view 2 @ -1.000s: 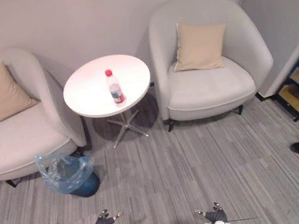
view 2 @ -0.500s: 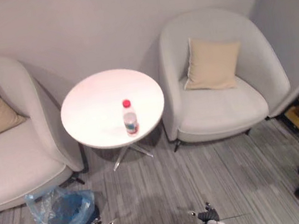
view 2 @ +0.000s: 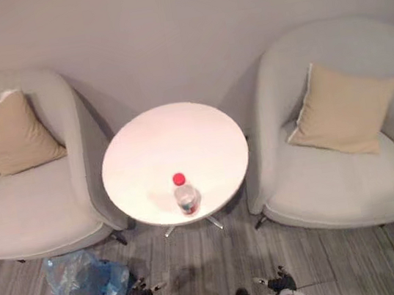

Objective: Gather rubbish on tea table into small bin, then transfer packed bag to large trash can.

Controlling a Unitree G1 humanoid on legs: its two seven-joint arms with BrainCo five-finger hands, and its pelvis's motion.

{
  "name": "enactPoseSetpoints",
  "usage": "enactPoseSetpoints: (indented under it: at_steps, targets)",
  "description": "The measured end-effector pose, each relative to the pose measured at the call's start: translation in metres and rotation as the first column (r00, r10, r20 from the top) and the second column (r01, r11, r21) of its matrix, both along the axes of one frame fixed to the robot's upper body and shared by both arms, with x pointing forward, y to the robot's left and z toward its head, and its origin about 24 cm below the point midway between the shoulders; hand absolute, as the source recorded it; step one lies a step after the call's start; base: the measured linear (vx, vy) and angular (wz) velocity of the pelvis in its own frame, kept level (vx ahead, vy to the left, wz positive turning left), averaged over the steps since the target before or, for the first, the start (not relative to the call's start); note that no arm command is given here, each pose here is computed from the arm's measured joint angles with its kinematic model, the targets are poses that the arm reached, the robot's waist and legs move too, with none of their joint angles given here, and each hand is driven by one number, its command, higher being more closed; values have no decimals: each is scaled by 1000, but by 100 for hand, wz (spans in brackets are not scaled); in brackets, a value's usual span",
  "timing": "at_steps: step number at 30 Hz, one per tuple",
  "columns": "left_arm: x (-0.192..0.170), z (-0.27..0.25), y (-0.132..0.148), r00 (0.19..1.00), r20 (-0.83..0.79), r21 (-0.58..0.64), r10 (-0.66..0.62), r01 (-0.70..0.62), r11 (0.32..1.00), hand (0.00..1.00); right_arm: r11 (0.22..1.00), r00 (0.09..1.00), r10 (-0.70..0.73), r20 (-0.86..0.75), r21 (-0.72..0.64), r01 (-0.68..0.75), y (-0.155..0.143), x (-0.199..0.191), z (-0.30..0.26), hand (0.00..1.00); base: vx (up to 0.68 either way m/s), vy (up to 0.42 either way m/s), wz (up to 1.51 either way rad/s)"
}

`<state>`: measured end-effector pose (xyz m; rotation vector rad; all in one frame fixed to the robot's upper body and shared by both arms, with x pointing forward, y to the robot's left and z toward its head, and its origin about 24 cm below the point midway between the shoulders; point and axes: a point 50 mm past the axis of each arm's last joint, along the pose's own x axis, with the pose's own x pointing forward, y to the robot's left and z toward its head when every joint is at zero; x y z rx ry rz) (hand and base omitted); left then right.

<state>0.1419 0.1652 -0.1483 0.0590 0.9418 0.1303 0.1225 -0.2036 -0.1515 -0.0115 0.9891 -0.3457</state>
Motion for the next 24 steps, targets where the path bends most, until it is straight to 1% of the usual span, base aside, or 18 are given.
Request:
enactPoseSetpoints:
  at_steps: [3, 5, 7, 8, 9, 10, 11, 13, 14, 17, 18, 20, 22, 23, 24]
  targets:
    - [0, -1, -5, 999, -8, 1, -38, 38, 999, 0, 1000, 1000, -1, -10, -16, 1, -6, -3, 0, 0, 95, 76, 5]
    - [-4, -2, 4, 998, -29, 28, -50, 51, 998, 0, 1000, 999, 0, -38, 3, 0, 0, -8, -4, 0, 119, 94, 9]
    - [-8, -4, 11, 997, -48, 51, -61, 64, 997, 0, 1000, 999, 28, -15, 5, -28, 3, -2, -1, 0, 95, 80, 15]
    - [-10, -4, 14, 995, -58, 63, -77, 80, 995, 0, 998, 994, 69, 86, -5, -69, 5, 18, 13, 0, 77, 89, 9]
    - [-11, -4, 15, 995, -60, 64, -76, 80, 995, 0, 997, 986, 78, 147, 7, -80, 5, 27, 20, 0, 65, 96, -4]
    - [-13, -5, 15, 994, -67, 58, -80, 84, 995, 0, 993, 938, 116, 326, -8, -119, 4, 48, 42, 0, 52, 70, 1]
    - [-17, -7, 14, 993, -78, 52, -83, 87, 995, 0, 995, 926, 100, 365, -26, -97, 2, 52, 44, 0, 42, 49, 7]
    - [-19, -7, 16, 994, -79, 54, -77, 82, 995, 0, 995, 953, 86, 291, -69, -69, 0, 43, 34, 0, 69, 14, 17]
    - [-19, -7, 15, 993, -77, 56, -87, 91, 994, 0, 997, 971, 70, 229, -53, -59, 1, 31, 25, 0, 82, 0, 9]
    - [-19, -7, 13, 992, -81, 54, -101, 105, 993, 0, 993, 993, 99, 60, -70, -95, 1, -4, 5, 0, 30, -16, -8]
    - [-20, -8, 13, 991, -84, 57, -100, 105, 993, 0, 994, 995, 89, 43, -74, -85, 2, -8, 4, 0, 24, -31, -20]
    - [-23, -9, 14, 989, -98, 62, -112, 118, 991, 0, 992, 990, 117, 74, -60, -113, 0, 0, 8, 0, -14, -22, -12]
    - [-23, -9, 13, 985, -104, 69, -141, 148, 987, 0, 946, 944, 289, 158, -200, -256, -2, 18, 28, 0, -38, -9, 0]
    - [-23, -9, 13, 983, -104, 71, -149, 157, 985, 0, 942, 938, 300, 173, -207, -264, -2, 21, 31, 0, -32, 2, 0]
    - [-23, -9, 14, 981, -105, 78, -163, 172, 982, 0, 933, 913, 331, 236, -227, -280, 3, 33, 42, 0, -56, 2, -3]
